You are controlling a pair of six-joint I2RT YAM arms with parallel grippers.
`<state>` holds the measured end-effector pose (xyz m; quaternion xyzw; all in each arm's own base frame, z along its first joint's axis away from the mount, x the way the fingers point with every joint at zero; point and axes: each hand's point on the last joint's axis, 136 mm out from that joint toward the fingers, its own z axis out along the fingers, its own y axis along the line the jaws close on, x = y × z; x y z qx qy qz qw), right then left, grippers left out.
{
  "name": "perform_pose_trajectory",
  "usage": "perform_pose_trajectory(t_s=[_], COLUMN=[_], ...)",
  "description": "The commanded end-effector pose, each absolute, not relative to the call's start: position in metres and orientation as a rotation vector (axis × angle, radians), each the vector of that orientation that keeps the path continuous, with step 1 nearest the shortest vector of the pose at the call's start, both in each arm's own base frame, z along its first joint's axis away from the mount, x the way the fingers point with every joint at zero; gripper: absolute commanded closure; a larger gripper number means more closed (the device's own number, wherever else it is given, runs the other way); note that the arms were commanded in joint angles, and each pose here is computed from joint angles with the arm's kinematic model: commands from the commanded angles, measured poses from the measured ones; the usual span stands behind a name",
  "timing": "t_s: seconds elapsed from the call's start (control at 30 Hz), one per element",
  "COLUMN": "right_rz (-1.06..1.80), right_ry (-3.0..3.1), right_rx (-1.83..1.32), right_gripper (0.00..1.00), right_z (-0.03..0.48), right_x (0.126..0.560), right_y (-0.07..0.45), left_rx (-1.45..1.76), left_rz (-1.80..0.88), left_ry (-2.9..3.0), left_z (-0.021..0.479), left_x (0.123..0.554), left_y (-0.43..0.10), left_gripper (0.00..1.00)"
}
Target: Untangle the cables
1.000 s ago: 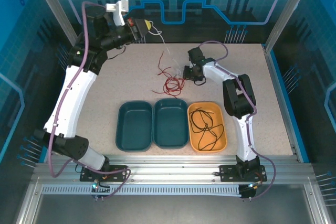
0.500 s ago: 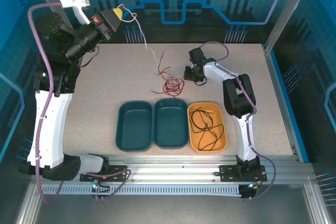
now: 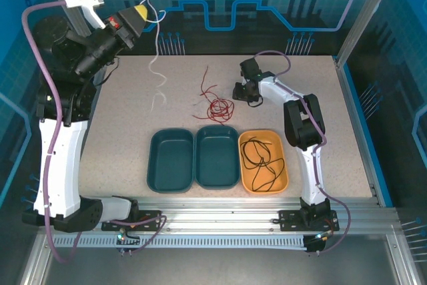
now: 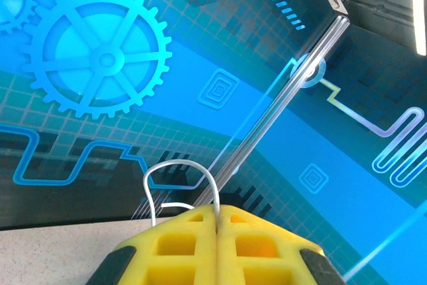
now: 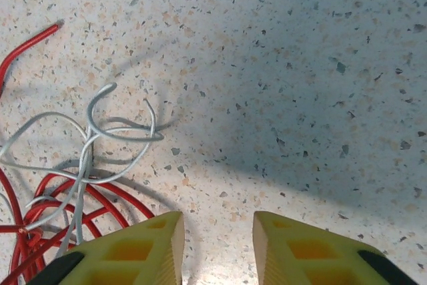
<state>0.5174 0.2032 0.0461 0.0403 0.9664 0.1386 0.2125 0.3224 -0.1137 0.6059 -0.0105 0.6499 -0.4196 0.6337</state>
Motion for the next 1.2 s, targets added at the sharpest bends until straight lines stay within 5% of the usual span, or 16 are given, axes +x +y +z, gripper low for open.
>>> perform_pose_trajectory(t_s=[0.0,0.23,0.33,0.37,1.17], right_rz=[0.407,0.392,0.371,0.361,0.202], right_ry=[2.623,2.552,2.523,2.514,2.397], right_rx=[0.059,-0.019,-0.039,-0.038,0.153], right_gripper=[0.61,0.39,0.16,0.01,0.0], right_z=[0.089,0.139,0.158,0.164,0.235], right_x=[0.514,0.5,0.49,0.486,0.398], right_y=[0.203,0.202,0.199,0.197,0.123], left_rx=[0.007,0.05,0.069,0.08,0.63], left_rz=[-0.991,-1.121,-1.158,-1.17,-1.359], left_ry=[1.452,1.478,1.486,1.496,1.8], left_z=[0.619,0.615,0.613,0.612,0.544], left_x=[0.321,0.317,0.309,0.306,0.19], left_y=[-0.116,-0.132,-0.138,-0.141,-0.285], left_gripper=[1.0,1.0,1.0,1.0,1.0])
